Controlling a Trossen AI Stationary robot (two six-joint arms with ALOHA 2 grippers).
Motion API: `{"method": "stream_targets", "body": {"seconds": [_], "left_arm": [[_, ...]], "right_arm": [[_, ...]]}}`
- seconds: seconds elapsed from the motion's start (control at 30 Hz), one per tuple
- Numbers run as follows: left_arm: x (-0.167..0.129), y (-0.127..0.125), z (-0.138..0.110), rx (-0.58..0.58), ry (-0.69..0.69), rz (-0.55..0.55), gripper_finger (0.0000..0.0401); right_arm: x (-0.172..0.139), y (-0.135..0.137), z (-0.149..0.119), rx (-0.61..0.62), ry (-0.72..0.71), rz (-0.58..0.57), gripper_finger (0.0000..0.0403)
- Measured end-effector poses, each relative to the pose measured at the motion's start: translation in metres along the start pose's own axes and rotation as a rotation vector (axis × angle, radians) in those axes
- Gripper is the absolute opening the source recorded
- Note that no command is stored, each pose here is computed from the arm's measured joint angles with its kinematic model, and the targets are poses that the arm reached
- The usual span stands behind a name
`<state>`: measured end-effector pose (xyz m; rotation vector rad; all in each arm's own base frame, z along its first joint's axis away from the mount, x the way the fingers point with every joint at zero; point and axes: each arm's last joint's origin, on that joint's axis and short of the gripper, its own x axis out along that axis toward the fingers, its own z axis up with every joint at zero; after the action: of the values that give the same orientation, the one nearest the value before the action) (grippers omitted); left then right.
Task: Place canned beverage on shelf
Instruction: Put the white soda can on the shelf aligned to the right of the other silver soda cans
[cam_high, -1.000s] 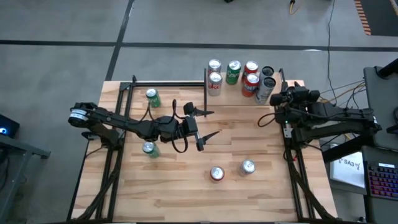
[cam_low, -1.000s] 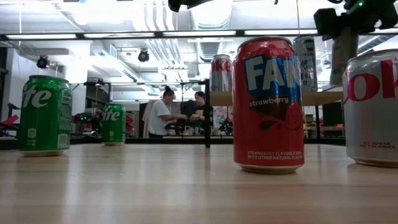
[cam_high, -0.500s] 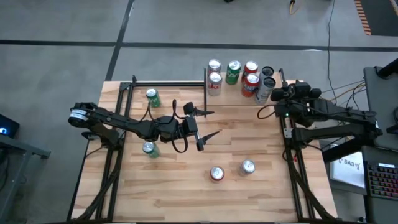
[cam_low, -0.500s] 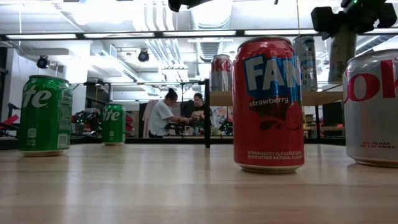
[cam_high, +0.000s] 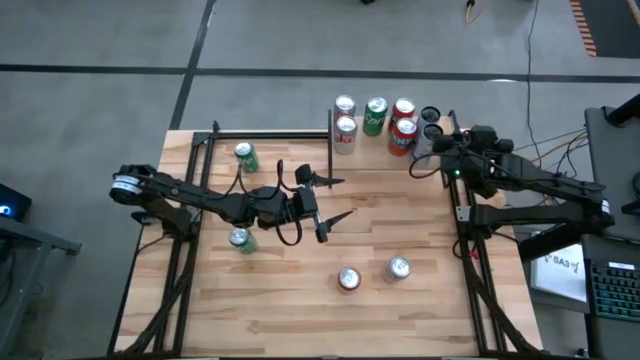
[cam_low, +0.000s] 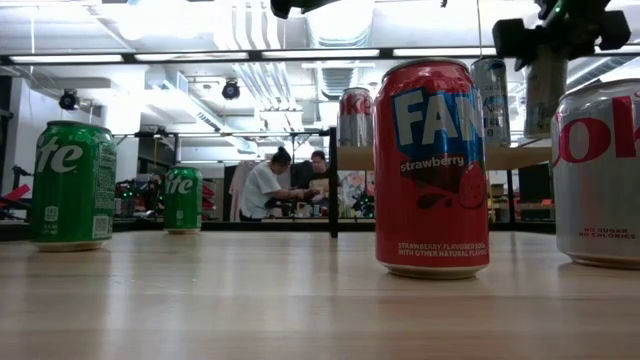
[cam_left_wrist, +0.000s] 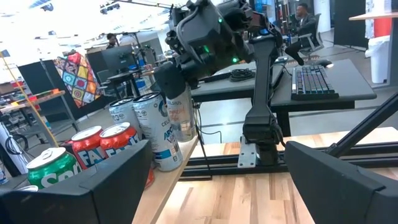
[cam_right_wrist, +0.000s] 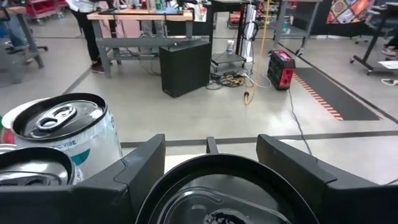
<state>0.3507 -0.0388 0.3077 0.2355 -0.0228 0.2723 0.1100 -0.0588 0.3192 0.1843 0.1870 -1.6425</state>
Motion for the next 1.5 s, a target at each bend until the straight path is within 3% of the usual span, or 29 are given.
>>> {"method": "stream_targets", "body": {"seconds": [0.63, 1.5], "left_arm": [[0.000, 0.000, 0.000, 0.001, 0.001, 0.000, 0.0352], [0.000, 0.000, 0.000, 0.001, 0.001, 0.000, 0.0352]], "right_arm": [[0.012, 0.017, -0.006, -0.051, 0.017, -0.059, 0.0235], [0.012, 0.017, -0.006, -0.070, 0.004, -0.070, 0.0260]]}}
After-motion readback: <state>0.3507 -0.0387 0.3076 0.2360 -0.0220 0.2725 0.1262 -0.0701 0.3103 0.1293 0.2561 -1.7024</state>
